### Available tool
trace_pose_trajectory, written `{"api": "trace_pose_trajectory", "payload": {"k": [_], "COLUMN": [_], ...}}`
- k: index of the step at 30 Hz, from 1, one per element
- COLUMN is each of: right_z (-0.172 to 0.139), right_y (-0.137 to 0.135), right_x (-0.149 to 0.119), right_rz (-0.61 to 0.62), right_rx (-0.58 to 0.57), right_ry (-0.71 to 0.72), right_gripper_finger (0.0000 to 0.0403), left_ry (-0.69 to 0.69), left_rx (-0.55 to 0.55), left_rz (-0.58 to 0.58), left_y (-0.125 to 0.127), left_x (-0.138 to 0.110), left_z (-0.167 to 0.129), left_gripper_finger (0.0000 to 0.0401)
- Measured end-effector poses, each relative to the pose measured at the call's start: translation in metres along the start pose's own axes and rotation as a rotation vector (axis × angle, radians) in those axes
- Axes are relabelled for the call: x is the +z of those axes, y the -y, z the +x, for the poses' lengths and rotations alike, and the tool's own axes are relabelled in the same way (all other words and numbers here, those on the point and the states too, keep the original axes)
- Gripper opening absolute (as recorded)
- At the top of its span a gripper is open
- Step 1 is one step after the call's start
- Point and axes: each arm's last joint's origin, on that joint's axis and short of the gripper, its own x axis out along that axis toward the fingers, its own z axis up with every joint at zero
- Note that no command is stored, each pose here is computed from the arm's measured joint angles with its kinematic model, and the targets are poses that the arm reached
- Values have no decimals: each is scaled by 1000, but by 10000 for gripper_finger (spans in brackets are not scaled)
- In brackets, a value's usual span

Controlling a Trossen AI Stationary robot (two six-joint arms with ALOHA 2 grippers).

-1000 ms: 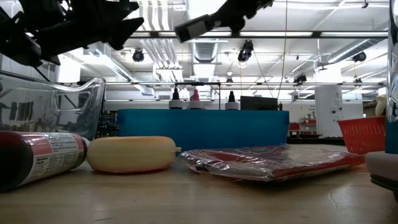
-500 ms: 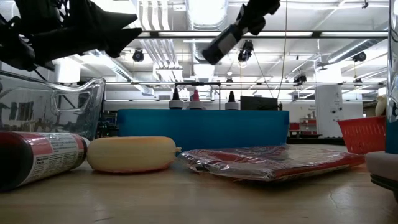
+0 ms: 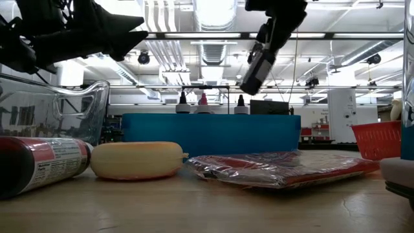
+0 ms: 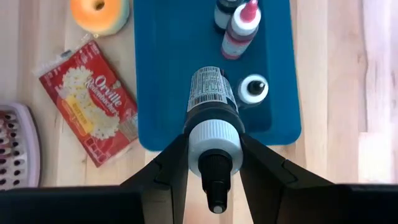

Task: Pick & Place Food Item
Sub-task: Put the black food coloring bottle into the blue bin

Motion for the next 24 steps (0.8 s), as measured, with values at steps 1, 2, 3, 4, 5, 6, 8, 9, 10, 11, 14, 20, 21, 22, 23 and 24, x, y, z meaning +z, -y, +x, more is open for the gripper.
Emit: {"api": "trace_pose_trajectory", "payload": {"k": [1, 2, 3, 4, 5, 6, 8, 9, 10, 11, 14, 20, 21, 22, 23, 24], "right_z": [0, 1, 3, 4, 5, 7, 10, 13, 16, 19, 27, 42, 44, 47, 48, 51], "right_y": [0, 0, 0, 0, 0, 1, 0, 0, 0, 1, 1, 2, 2, 3, 3, 3], "right_x": [-1, -2, -2, -2, -3, -4, -3, -3, -3, -3, -2, -1, -1, -1, -1, -1], "right_rz": [1, 2, 2, 3, 5, 6, 5, 5, 6, 7, 3, -7, -8, -10, -12, -13], "right_rx": [1, 2, 2, 4, 5, 6, 19, 31, 36, 40, 59, 75, 76, 77, 77, 78], "right_ry": [-14, -30, -40, -44, -55, -73, -82, -96, -112, -123, -150, -204, -221, -225, -225, -235], "right_gripper_finger": [108, 108, 108, 108, 108, 108, 108, 108, 108, 108, 108, 108, 108, 108, 108, 108], "left_ry": [0, 0, 0, 0, 1, 1, 1, 3, 4, 5, 5, 5, 5, 3, 1, 1], "left_rx": [1, 4, 5, 7, 7, 7, 7, 7, 7, 8, 8, 8, 8, 9, 12, 12], "left_rz": [0, 0, 0, 0, 0, 0, 0, 0, 1, 1, 0, 0, 0, -1, -1, -2], "left_y": [0, 0, 0, 0, 0, 0, 0, 0, 0, 0, 0, 0, 0, 0, -1, -1], "left_x": [0, 0, 0, 0, 0, 0, 0, 1, 1, 1, 1, 1, 1, 1, 1, 1], "left_z": [0, 0, 0, 0, 0, 0, 0, 1, 1, 1, 1, 1, 1, 1, 1, 1], "left_gripper_finger": [325, 325, 325, 325, 325, 325, 325, 325, 325, 325, 325, 325, 325, 325, 325, 325]}}
